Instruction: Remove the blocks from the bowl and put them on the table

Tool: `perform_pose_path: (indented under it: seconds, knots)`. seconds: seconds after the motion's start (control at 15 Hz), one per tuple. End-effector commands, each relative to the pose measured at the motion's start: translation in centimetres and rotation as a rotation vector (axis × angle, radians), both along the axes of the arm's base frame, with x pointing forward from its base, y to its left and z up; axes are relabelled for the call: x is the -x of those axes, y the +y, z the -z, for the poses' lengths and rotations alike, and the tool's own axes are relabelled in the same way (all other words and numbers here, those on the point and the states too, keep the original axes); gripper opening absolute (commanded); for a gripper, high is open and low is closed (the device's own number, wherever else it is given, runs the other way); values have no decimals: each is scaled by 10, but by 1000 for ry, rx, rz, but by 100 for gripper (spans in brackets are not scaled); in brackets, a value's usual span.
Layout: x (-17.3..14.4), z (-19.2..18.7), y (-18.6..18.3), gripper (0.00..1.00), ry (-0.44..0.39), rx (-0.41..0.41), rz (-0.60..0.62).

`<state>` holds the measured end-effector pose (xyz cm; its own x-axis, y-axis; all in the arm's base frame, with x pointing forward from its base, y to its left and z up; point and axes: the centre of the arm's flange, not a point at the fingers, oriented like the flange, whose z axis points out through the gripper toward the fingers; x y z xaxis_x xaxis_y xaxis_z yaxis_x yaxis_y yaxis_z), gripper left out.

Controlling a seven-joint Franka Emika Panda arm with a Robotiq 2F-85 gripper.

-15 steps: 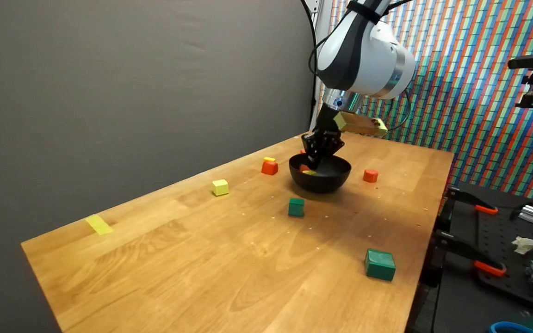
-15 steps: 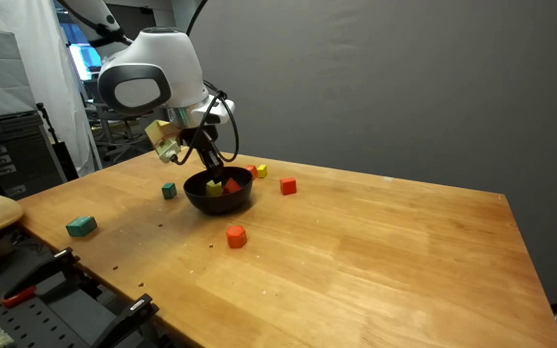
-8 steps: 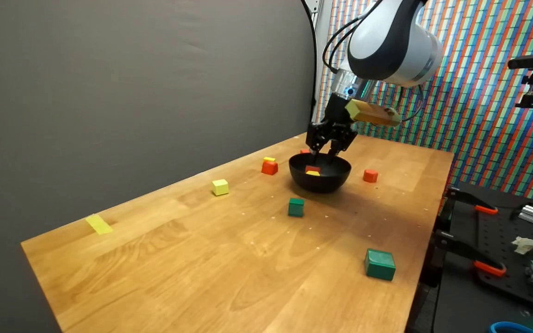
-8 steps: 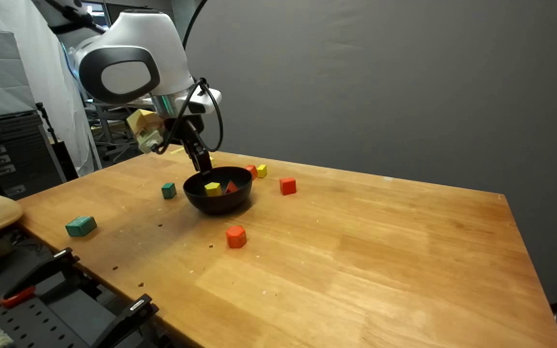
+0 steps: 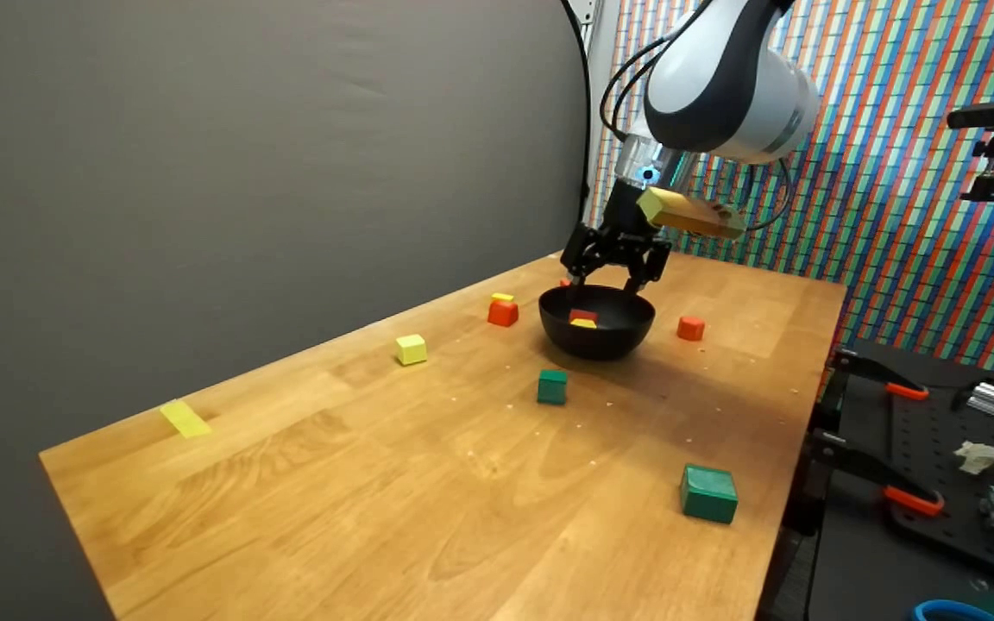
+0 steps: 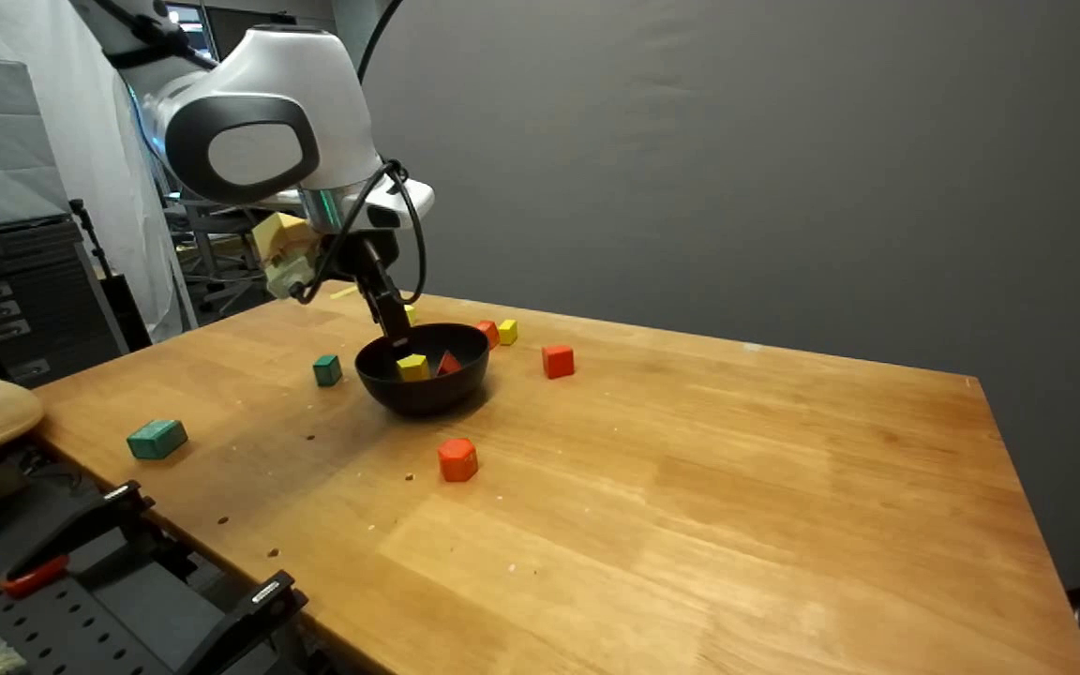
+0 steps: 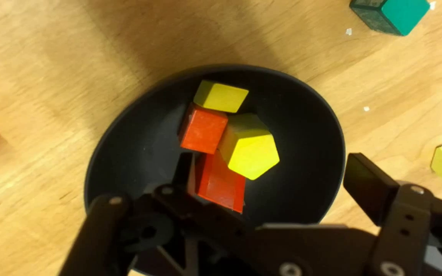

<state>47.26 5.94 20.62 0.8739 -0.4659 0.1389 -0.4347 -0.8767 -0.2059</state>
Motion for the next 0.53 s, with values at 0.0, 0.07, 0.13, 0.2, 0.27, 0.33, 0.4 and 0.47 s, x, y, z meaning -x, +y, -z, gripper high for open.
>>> perform_pose_path:
  seconds: [0.0,0.07,0.13,0.2,0.27,0.33,0.4,0.47]
  knots:
    - [-19,10,-4,100,19,-39,33]
    - [-22,13,-5,100,22,-42,43]
    - [-25,16,-7,100,26,-39,54]
    - [-28,19,-9,100,30,-37,61]
    - [-30,23,-11,99,36,-27,72]
    - [-32,27,-12,98,42,-27,76]
    - [-34,32,-13,100,47,-20,82]
    - [-36,37,-13,100,54,-14,86]
